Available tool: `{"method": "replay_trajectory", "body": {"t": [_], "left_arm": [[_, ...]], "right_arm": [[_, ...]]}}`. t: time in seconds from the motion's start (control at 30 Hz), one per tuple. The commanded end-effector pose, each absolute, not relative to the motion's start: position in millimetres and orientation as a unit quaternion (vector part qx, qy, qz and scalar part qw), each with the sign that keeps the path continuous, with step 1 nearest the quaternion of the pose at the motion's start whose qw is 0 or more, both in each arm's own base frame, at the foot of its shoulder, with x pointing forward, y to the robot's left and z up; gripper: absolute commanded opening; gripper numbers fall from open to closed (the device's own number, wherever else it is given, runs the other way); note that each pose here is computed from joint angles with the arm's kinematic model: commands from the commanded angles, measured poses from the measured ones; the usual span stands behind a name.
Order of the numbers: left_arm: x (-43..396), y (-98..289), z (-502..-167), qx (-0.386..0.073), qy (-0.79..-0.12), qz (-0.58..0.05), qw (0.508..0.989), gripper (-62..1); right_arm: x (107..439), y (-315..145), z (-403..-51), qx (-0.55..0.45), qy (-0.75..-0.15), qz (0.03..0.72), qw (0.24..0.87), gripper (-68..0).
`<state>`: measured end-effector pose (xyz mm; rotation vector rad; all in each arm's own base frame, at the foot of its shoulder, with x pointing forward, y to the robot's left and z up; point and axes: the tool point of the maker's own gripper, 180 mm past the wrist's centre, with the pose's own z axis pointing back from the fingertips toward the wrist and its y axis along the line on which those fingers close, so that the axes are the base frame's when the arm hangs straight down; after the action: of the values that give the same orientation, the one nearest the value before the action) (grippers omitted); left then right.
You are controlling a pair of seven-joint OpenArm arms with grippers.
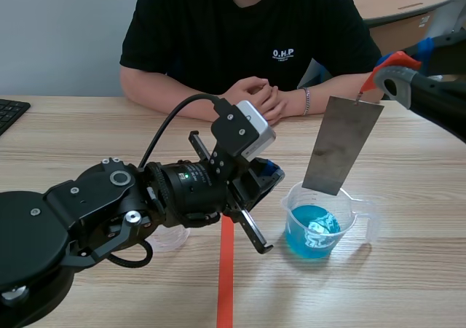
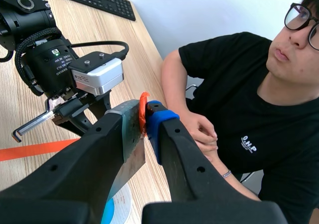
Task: Do the redox reaction experiment.
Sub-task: 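Raise the plate and point at it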
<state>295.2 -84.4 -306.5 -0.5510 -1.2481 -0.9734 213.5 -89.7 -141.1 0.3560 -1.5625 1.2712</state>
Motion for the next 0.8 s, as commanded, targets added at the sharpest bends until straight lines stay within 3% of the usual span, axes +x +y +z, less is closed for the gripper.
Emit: {"method": "replay_trajectory", "body": {"t": [0.0,0.77], "left_arm": [[299.9,-90.4,-291.9,-0.251,-0.57,-0.427,0.655,-56.9],[300.6,-82.5,-296.6,-0.242,-0.566,-0.432,0.659,-56.9]], "right_arm": [[213.0,-88.4,-132.3,0.151,-0.659,0.534,0.509,-66.0],[213.0,-88.4,-132.4,0.151,-0.658,0.534,0.509,-66.0]]}}
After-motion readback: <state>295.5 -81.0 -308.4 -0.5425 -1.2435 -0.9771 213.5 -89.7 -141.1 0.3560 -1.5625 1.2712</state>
